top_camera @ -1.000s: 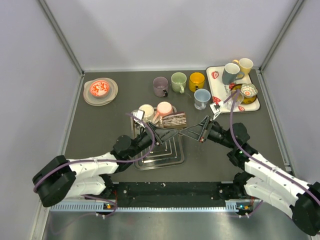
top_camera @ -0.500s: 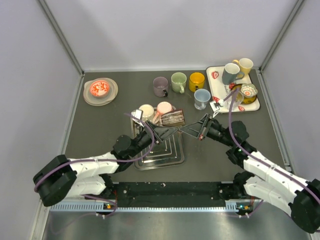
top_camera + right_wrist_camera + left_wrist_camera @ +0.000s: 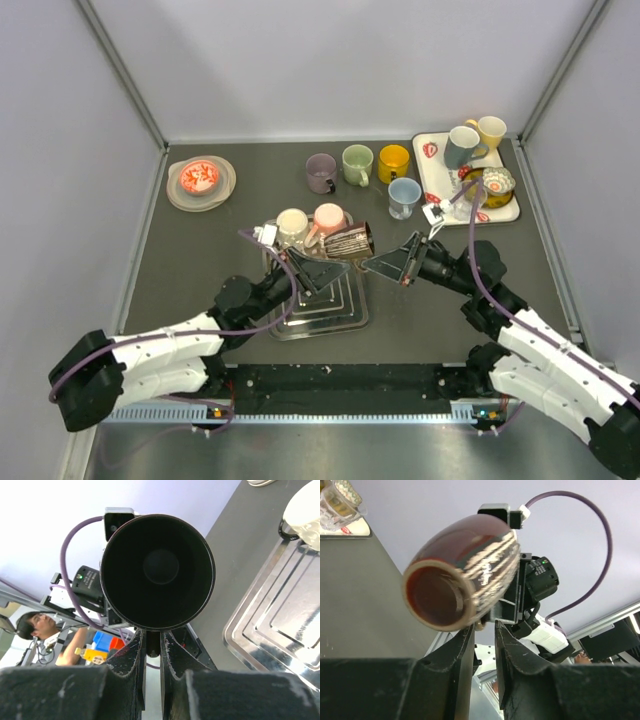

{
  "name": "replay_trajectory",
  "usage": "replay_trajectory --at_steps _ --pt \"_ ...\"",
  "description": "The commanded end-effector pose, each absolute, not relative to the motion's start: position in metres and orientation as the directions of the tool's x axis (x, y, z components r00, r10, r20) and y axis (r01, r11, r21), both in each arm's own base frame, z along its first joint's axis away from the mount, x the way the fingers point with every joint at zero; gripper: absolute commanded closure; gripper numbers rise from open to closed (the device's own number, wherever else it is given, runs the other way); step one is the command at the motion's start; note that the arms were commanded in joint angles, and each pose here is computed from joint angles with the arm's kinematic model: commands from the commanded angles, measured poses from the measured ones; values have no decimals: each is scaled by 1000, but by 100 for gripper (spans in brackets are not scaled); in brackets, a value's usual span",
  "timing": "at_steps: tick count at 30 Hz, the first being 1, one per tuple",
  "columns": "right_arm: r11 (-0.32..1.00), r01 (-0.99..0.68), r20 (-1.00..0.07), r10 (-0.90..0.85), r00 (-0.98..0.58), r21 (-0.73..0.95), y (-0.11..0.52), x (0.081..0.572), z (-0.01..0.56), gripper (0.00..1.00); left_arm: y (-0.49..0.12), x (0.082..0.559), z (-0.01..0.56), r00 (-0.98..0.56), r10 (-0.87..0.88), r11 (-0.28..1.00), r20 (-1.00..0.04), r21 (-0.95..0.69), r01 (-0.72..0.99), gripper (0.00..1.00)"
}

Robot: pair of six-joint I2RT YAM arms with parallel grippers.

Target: Turn the mug right side up

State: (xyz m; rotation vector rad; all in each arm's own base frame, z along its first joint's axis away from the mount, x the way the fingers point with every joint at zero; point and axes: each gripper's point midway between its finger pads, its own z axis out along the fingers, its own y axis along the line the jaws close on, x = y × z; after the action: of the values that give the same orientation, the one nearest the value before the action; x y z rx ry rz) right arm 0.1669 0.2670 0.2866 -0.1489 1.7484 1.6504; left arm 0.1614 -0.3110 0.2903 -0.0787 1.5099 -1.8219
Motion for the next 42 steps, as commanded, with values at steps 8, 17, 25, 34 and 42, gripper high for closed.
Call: replay_trajectory --at_steps 8,17,25,34,42 --pt "382 -572 -688 392 -611 726 244 181 307 100 -280 164 298 -636 -632 31 -443 -834 550 68" --pt "774 -428 -827 209 -522 466 214 245 291 100 -231 177 283 -483 -705 253 -520 -820 514 67" --pt "923 -277 -819 65 -570 266 205 300 253 100 -186 182 248 -403 -693 472 -598 -799 373 68" --pt "962 -230 -784 -26 -620 150 224 350 214 100 -171 183 222 -400 -648 576 -648 -761 298 68" --pt "975 -191 -749 -44 -661 111 232 397 177 100 -167 183 217 -397 -620 614 -676 -734 291 67"
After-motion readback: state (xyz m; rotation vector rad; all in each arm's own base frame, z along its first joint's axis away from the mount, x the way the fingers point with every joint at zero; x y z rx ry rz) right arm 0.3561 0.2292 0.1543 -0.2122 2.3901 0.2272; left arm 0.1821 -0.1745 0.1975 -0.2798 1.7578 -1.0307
